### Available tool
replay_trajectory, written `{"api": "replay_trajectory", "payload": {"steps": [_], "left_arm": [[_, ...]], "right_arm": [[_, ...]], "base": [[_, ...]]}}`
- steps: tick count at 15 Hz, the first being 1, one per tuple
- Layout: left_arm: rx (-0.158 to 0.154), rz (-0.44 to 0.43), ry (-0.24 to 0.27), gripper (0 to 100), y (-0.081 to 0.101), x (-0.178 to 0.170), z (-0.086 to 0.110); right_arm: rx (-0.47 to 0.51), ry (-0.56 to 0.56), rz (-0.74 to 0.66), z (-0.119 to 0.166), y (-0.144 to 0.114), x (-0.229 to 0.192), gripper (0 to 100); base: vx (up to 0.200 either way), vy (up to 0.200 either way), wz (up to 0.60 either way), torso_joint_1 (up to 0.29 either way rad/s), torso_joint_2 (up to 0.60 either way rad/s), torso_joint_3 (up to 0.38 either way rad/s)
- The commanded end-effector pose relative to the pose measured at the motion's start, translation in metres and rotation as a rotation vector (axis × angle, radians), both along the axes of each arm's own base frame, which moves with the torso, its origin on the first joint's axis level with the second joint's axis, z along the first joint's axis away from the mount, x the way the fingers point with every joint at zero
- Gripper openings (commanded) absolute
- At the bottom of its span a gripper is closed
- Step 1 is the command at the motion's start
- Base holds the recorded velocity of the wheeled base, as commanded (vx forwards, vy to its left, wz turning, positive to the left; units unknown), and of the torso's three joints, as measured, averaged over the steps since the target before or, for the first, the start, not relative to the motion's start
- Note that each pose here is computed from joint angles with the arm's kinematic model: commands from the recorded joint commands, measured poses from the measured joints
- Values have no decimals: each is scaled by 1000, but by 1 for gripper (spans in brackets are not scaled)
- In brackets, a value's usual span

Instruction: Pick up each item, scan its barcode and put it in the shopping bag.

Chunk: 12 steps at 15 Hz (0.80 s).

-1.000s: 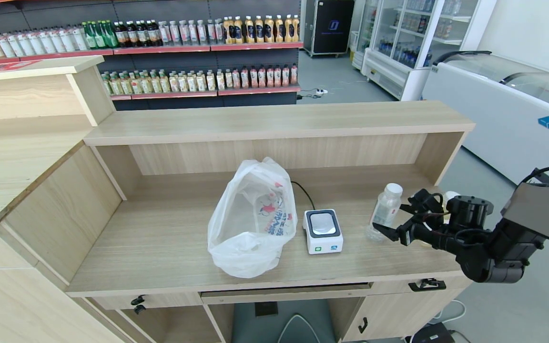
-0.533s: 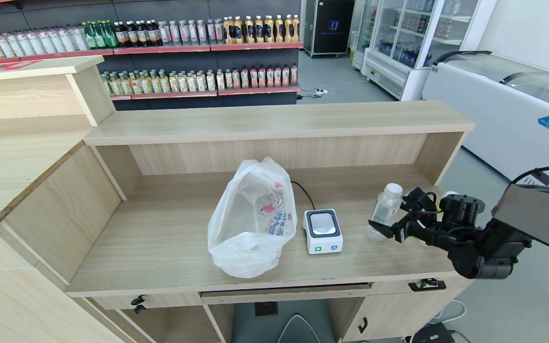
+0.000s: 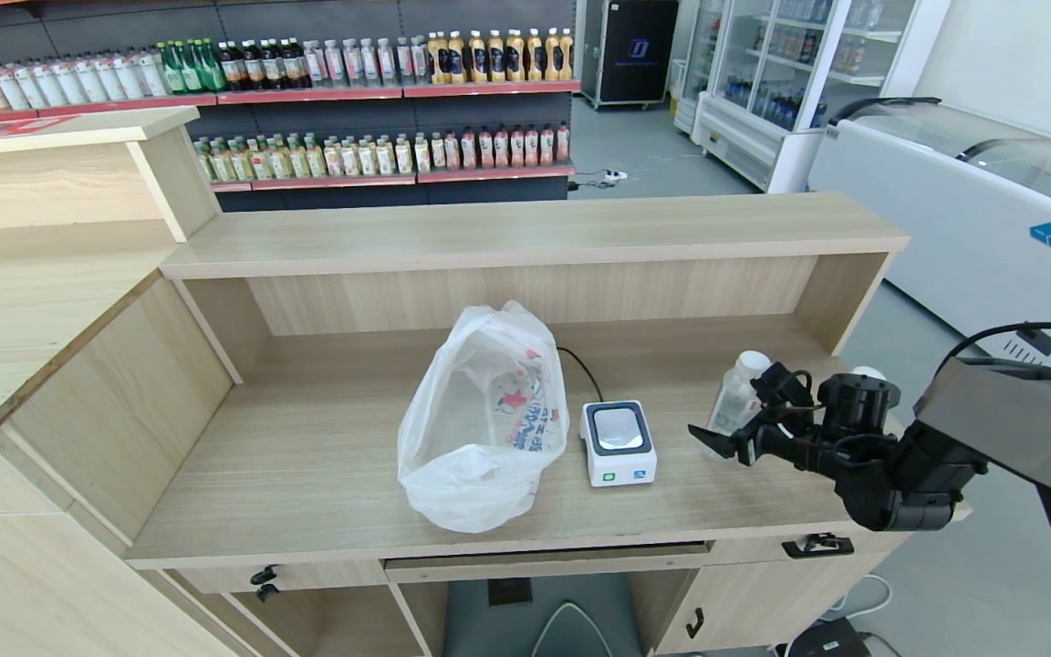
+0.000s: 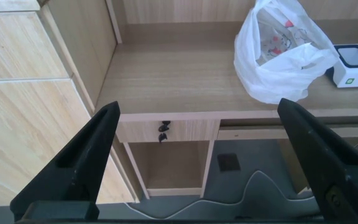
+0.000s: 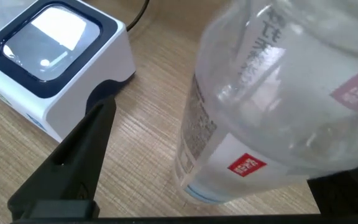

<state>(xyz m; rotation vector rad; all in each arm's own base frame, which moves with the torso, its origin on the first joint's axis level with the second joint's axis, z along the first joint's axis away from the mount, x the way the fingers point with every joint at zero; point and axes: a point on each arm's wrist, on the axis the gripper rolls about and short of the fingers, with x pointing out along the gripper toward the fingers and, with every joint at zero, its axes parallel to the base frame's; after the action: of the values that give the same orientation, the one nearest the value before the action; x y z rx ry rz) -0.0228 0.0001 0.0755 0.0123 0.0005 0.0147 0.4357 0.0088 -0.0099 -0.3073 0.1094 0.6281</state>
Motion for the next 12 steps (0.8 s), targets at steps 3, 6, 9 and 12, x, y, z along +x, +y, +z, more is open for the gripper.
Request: {"api": "replay_trajectory", "payload": {"steps": [3, 6, 9, 12], "left_arm": [[0, 1, 0, 100, 0, 0, 0], [0, 1, 0, 100, 0, 0, 0], [0, 1, 0, 100, 0, 0, 0], [0, 1, 0, 100, 0, 0, 0]], "right_arm": [[1, -15, 23, -3, 7, 11, 100], [1, -7, 25, -5, 7, 14, 100], [3, -13, 26, -7, 7, 17, 0], [3, -23, 26, -5, 7, 19, 0]], "base": [[0, 0, 0, 0, 0, 0], [0, 0, 0, 0, 0, 0], [0, 0, 0, 0, 0, 0], [0, 0, 0, 0, 0, 0]]}}
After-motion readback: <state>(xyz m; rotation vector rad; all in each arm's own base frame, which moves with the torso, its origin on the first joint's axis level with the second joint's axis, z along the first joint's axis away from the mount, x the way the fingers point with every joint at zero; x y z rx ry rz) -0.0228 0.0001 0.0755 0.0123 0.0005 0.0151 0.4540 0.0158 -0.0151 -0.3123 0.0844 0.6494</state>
